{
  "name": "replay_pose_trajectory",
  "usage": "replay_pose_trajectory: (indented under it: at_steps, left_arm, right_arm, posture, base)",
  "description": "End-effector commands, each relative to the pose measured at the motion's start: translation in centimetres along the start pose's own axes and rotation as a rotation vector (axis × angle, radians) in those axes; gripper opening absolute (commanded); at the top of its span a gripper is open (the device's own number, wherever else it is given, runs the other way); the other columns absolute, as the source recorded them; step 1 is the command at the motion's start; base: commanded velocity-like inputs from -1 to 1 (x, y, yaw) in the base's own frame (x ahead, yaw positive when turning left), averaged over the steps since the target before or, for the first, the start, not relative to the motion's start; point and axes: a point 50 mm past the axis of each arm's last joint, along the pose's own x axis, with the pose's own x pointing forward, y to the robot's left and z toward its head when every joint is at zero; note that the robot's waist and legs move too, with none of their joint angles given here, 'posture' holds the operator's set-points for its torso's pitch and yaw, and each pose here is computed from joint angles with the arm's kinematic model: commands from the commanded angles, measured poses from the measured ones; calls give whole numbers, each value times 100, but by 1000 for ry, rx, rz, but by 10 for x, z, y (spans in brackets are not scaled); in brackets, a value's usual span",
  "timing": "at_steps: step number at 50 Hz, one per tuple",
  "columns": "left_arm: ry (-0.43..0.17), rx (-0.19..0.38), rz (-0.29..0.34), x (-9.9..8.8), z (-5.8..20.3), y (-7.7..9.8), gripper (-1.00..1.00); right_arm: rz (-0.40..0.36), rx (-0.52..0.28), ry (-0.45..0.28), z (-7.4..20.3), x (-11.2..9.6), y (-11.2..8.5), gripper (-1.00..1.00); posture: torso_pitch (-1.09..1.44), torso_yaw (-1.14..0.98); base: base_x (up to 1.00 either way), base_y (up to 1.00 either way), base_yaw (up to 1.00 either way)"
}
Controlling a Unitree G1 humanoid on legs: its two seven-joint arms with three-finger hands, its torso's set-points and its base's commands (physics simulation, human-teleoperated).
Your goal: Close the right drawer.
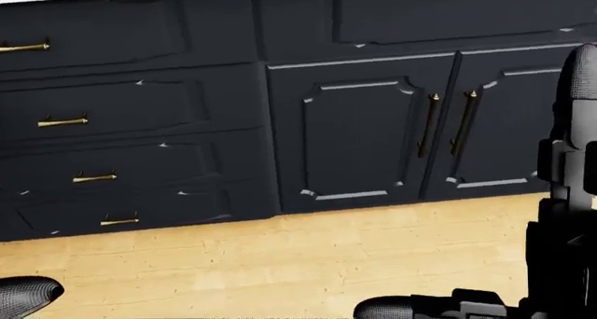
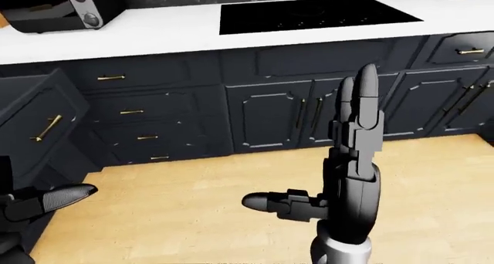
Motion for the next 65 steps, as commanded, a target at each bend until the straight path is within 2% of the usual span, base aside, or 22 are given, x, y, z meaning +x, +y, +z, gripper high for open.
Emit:
replay_pose_trajectory:
  at_steps: [1,5,11,12,13,23,65]
  left_arm:
    - [-57,-10,-13,1,10,-2,100]
    - [-57,-10,-13,1,10,-2,100]
    - [-58,-9,-12,2,11,-2,100]
    - [-59,-10,-11,2,11,-2,100]
    - [-59,-9,-11,2,11,-2,100]
    - [-58,-9,-9,3,11,-1,100]
    - [-58,-6,-8,0,10,-1,100]
  right_arm:
    - [-12,-3,-68,11,4,-3,100]
    - [-16,0,-64,10,4,-4,100]
    - [-69,-28,-16,-6,9,-14,100]
    - [-80,-24,-34,16,15,-16,100]
    - [-85,-27,-31,15,10,-19,100]
    - [-70,-57,-16,10,8,-17,100]
    - [-71,-29,24,4,8,-17,100]
  posture:
    - [0,0]
    - [0,0]
    - [0,0]
    - [0,0]
    - [0,0]
    - [0,0]
    - [0,0]
  base:
    - [0,0,-20]
    - [0,0,-12]
    - [0,0,0]
    - [0,0,0]
    - [0,0,0]
    - [0,2,0]
    - [0,14,0]
